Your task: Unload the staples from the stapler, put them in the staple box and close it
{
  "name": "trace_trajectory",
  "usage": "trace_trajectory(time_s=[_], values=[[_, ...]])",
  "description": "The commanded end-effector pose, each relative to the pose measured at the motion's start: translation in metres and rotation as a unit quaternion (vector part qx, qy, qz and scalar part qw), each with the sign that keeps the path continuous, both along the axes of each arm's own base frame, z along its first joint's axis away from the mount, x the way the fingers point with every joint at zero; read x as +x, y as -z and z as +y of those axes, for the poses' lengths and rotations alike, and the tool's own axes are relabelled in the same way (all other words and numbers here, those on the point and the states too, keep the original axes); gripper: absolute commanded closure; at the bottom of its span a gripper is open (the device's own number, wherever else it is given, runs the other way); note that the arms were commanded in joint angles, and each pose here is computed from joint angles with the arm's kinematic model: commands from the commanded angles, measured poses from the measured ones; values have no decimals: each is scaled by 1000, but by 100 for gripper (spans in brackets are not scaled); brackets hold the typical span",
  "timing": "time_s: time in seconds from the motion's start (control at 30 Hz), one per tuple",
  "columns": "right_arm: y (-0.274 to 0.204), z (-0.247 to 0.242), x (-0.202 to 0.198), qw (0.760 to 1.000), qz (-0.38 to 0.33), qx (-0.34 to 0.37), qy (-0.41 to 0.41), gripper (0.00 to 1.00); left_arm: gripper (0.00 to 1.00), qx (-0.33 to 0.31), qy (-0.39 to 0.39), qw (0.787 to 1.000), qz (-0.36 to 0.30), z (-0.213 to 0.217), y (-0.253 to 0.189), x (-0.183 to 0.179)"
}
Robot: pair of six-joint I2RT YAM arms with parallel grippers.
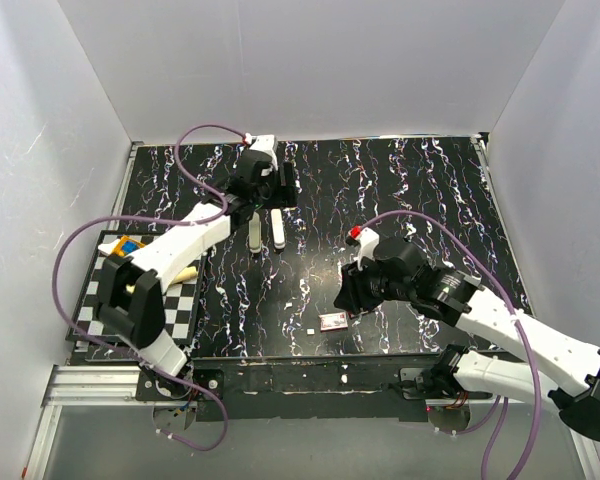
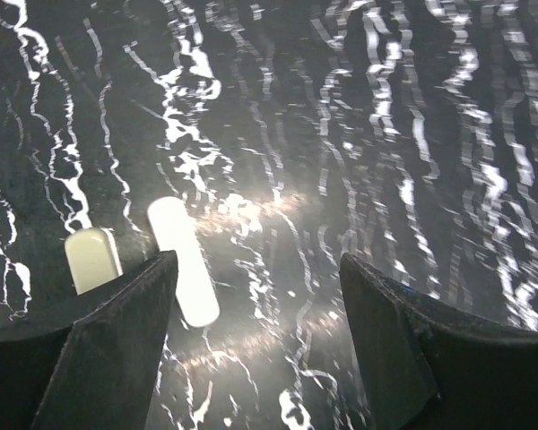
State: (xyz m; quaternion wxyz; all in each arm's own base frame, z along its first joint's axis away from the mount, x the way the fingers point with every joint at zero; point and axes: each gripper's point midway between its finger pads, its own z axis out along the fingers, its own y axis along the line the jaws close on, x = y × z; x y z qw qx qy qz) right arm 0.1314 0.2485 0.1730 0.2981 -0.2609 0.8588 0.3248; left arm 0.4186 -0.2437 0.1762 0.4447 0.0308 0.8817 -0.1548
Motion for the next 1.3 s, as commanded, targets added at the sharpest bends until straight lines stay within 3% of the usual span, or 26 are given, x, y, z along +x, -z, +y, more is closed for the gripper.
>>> trace_trajectory(time_s=[0.0,0.23,0.3,0.63,0.83,1.07,1.27], values=[[-11,2,-6,999,-3,-14,-41,53,26,-53,90,994,-20,-12,-48,-44],[-20,5,-9,997,-20,-15,-70,51,20,-84,180,978,-66,-2,-91,-109],[-18,8,-10,996,-21,-25,-87,51,14,-88,204,972,-74,3,-99,-129],[-2,17,8,976,-73,-139,-153,48,11,-76,218,961,-152,50,-115,-198],[5,38,22,943,-167,-150,-245,44,11,-92,240,944,-207,61,-114,-228],[25,60,38,896,-214,-183,-344,43,11,-92,213,946,-226,76,-109,-235],[41,88,44,864,-251,-163,-405,43,9,-76,189,951,-233,87,-108,-233]])
